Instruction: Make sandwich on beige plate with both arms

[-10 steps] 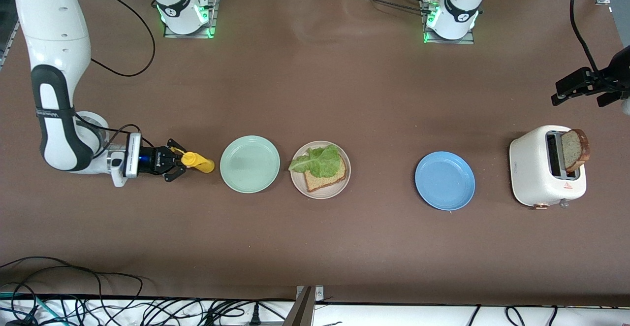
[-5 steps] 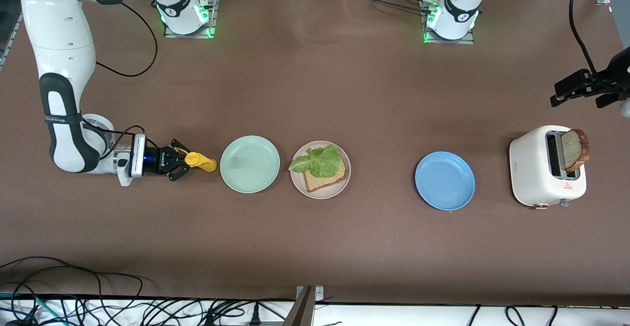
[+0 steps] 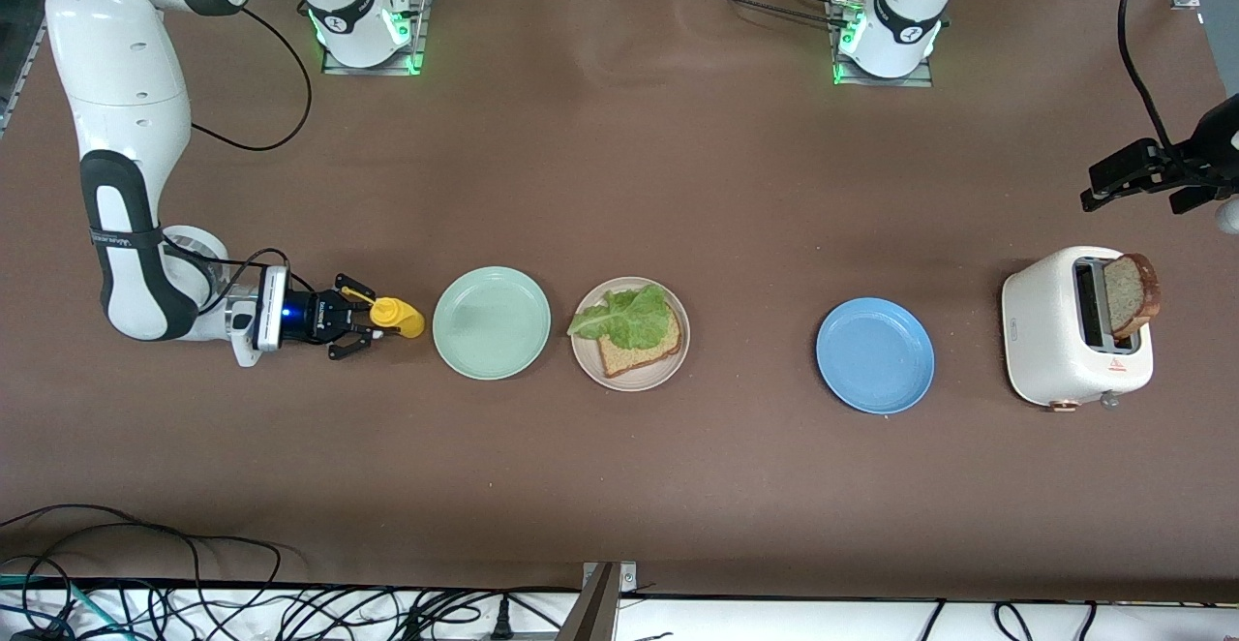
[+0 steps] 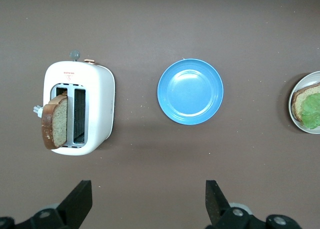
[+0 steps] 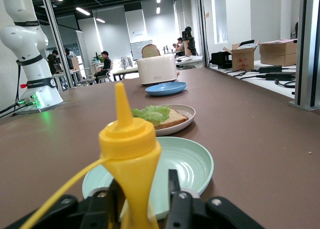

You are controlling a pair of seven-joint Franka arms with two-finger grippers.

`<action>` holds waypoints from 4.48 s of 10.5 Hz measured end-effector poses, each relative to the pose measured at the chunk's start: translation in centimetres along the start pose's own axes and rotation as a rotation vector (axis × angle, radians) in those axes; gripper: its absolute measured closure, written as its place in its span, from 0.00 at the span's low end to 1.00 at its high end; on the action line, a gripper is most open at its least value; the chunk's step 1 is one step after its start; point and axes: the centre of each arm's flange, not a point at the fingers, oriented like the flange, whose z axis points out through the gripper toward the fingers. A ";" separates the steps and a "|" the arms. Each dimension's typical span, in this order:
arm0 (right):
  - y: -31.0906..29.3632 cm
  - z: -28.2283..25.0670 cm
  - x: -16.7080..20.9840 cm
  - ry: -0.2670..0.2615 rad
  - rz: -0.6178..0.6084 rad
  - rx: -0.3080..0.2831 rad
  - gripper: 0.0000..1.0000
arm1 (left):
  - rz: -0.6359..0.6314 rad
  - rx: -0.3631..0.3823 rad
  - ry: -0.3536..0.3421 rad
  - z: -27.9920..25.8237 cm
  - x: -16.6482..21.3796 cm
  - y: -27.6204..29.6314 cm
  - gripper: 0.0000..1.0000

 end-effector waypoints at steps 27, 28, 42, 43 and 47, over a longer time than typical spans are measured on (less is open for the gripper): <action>5.4 -10.2 24.2 -0.845 0.790 -0.263 0.00 | 0.008 0.056 -0.017 2.2 1.6 -3.7 0.00; 5.1 -10.2 24.9 -0.902 0.820 -0.297 0.00 | 0.017 0.053 -0.022 3.0 2.0 -5.1 0.00; -6.0 -12.6 38.8 -1.164 1.250 -0.852 0.00 | 0.075 0.046 -0.018 19.8 5.9 -19.7 0.00; -6.9 -12.2 38.4 -1.153 1.256 -0.892 0.00 | 0.071 0.043 -0.031 21.1 5.8 -20.0 0.00; -11.4 -11.0 37.5 -1.105 1.297 -1.040 0.00 | 0.052 0.032 -0.068 23.5 5.4 -21.4 0.04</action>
